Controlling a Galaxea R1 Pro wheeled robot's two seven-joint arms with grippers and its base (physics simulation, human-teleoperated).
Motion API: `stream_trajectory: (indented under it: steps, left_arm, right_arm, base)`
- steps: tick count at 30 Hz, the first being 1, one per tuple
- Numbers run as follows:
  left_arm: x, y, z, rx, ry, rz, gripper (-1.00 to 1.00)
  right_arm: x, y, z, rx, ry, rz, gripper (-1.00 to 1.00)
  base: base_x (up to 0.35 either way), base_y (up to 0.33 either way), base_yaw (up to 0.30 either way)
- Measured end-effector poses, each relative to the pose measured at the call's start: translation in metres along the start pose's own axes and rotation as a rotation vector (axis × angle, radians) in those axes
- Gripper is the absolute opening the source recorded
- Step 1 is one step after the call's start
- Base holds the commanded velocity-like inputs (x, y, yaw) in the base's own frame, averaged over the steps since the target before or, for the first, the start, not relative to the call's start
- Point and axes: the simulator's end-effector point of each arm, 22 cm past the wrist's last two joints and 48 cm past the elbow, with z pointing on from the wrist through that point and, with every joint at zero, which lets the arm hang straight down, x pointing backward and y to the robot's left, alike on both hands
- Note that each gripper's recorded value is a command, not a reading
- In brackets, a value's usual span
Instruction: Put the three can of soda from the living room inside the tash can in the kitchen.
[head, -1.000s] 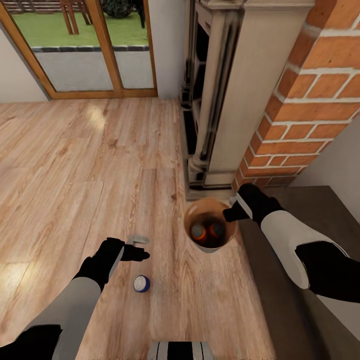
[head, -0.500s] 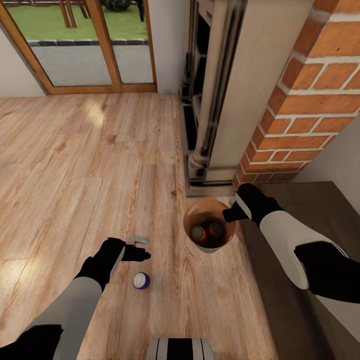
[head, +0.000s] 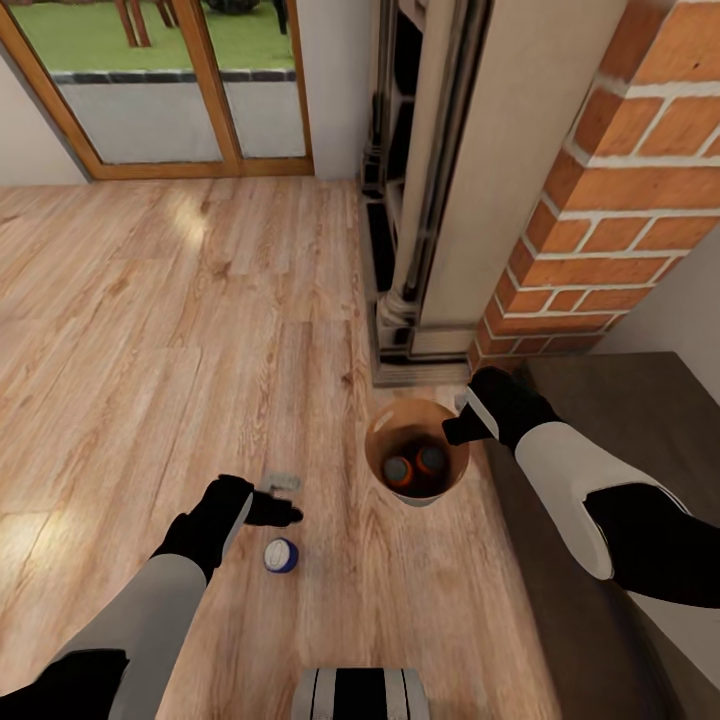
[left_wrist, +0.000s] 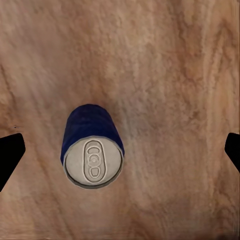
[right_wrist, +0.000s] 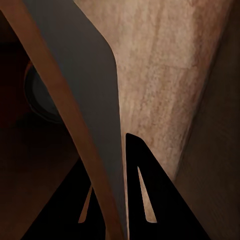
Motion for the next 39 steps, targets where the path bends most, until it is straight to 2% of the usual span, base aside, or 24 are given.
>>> stream_trajectory:
  steps: [6, 10, 17, 21, 31, 39]
  left_arm:
    - [0.014, 0.003, 0.016, -0.003, 0.042, -0.012, 1.00]
    - [0.019, 0.003, 0.018, -0.002, 0.057, -0.017, 1.00]
    - [0.024, 0.003, 0.019, -0.002, 0.077, -0.023, 1.00]
    - [0.024, 0.003, 0.019, -0.002, 0.079, -0.024, 1.00]
    - [0.025, 0.003, 0.019, -0.002, 0.080, -0.022, 1.00]
    - [0.030, 0.005, 0.032, -0.003, 0.082, -0.022, 1.00]
  right_arm:
    - [0.004, 0.002, 0.017, -0.003, 0.006, 0.001, -1.00]
    - [0.004, 0.001, 0.019, -0.002, 0.006, 0.000, -1.00]
    - [-0.010, -0.003, 0.011, 0.013, -0.015, -0.001, -1.00]
    - [-0.031, -0.006, -0.006, 0.013, -0.048, 0.005, -1.00]
    - [-0.043, -0.009, -0.016, 0.017, -0.068, 0.007, -1.00]
    - [-0.041, -0.010, -0.004, 0.022, -0.070, 0.006, -1.00]
  base:
    - [0.000, 0.000, 0.000]
    - [0.000, 0.000, 0.000]
    - [0.000, 0.000, 0.000]
    - [0.000, 0.000, 0.000]
    - [0.000, 0.000, 0.000]
    - [0.000, 0.000, 0.000]
